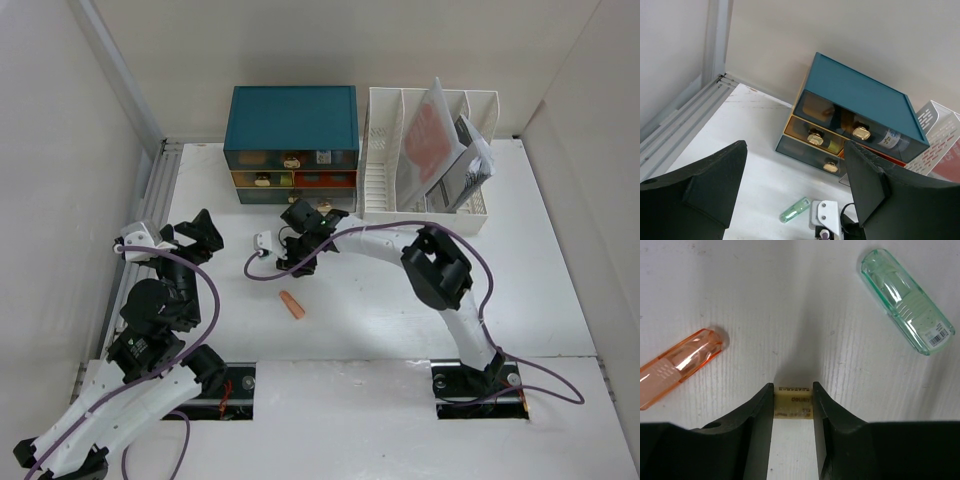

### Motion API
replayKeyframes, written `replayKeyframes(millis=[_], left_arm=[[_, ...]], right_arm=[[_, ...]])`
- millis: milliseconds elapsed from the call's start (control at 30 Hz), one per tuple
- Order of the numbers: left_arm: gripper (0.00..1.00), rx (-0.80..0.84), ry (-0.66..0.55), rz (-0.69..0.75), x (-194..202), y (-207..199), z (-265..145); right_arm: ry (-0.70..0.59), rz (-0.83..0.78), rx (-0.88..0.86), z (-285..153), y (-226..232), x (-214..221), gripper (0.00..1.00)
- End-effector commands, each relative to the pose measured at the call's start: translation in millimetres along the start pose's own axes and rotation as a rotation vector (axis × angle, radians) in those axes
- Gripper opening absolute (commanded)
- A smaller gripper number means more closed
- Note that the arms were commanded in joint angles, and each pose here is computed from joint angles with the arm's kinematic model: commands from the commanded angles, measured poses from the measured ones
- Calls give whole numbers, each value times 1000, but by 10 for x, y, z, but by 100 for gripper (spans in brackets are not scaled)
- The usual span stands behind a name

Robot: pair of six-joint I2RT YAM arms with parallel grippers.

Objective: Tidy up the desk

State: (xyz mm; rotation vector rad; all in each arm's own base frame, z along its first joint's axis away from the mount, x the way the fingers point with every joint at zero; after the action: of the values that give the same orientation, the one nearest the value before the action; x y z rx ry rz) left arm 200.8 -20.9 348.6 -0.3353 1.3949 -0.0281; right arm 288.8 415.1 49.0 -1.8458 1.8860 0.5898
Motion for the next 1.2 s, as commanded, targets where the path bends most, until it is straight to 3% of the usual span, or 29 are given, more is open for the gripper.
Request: replayKeyframes(millis=[0, 400, 600, 867, 933, 1167], left_arm=[[76, 1, -24, -20, -55, 8, -1], [76, 0, -19, -13, -37, -6, 9], [76, -9, -14, -5, -18, -6, 20], [76, -9, -14, -5, -18, -6, 20], [76, -9, -14, -5, -18, -6, 20], [76, -9, -14, -5, -18, -6, 20]], right_arm=[[-111, -57, -4, -419, 78, -470, 9], [-342, -128, 101, -1478, 201, -1200, 9], [-359, -118, 358, -1825, -132, -1302, 10], [-333, 25, 747, -2122, -743, -1075, 11], [-317, 77, 848, -2246, -917, -960, 7], [-311, 194, 929, -2265, -1190, -730, 6]])
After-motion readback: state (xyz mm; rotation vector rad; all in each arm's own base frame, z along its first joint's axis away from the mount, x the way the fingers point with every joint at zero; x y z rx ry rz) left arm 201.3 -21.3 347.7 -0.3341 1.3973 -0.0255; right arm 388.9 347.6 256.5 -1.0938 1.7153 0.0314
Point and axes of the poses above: each gripper's point midway between its finger pads, its own z axis out along the fingers, its own y axis along the line the jaws close on, x = y × z, the point moved 2 cm from there along -z, back along the fingers, and after that the axes turned 8 degrees about z, right-handed, at the moved point
